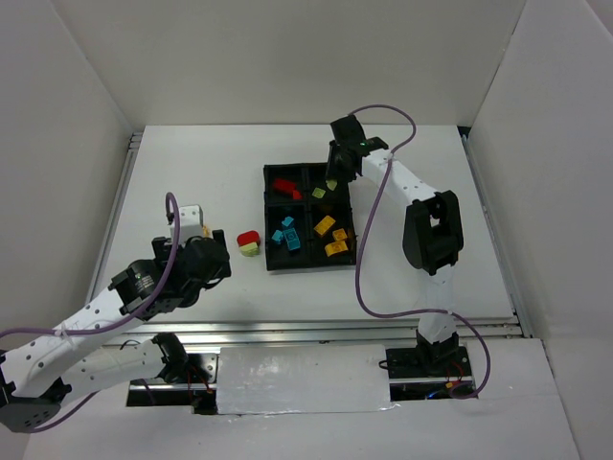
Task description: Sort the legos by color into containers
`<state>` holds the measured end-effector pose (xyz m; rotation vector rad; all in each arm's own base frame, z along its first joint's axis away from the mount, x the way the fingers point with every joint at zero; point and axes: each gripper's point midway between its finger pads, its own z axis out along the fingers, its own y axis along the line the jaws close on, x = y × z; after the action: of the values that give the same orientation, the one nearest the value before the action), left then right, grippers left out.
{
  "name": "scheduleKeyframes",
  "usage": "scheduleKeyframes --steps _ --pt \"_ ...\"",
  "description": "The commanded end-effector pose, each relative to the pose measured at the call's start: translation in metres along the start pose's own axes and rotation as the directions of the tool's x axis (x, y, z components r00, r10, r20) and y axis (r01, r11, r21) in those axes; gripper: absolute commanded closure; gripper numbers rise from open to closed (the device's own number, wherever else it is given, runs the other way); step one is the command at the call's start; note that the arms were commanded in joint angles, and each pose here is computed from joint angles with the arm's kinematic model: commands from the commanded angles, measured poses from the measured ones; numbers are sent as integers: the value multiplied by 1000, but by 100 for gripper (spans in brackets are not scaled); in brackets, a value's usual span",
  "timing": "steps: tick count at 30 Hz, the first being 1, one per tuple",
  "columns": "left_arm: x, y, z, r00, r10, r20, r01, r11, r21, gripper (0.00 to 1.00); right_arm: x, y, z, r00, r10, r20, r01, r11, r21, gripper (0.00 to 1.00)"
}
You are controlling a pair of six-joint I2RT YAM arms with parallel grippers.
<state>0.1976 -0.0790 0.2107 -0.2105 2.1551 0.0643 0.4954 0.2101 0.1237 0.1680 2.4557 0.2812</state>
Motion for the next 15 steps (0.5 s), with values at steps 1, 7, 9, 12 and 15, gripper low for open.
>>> scheduleKeyframes --steps 1,7,9,12,15 --pt "-3 2 1 1000 -14 14 14 1000 -8 0 -35 8 -22 996 -5 89 8 999 -32 94" --pt "-3 1 2 1000 -10 13 10 1000 -4 1 -40 9 -20 996 -9 94 12 1000 -24 70" --pt "-3 1 2 1000 -9 11 9 1000 -6 1 -39 10 -19 996 -8 91 11 1000 -30 62" --pt "-3 -1 4 1000 -5 8 5 1000 -2 1 -41 9 -18 995 -6 99 9 1000 -22 1" --pt "-3 0 4 1000 -4 5 4 1000 -6 1 -48 13 -23 994 -13 107 16 1000 -25 0"
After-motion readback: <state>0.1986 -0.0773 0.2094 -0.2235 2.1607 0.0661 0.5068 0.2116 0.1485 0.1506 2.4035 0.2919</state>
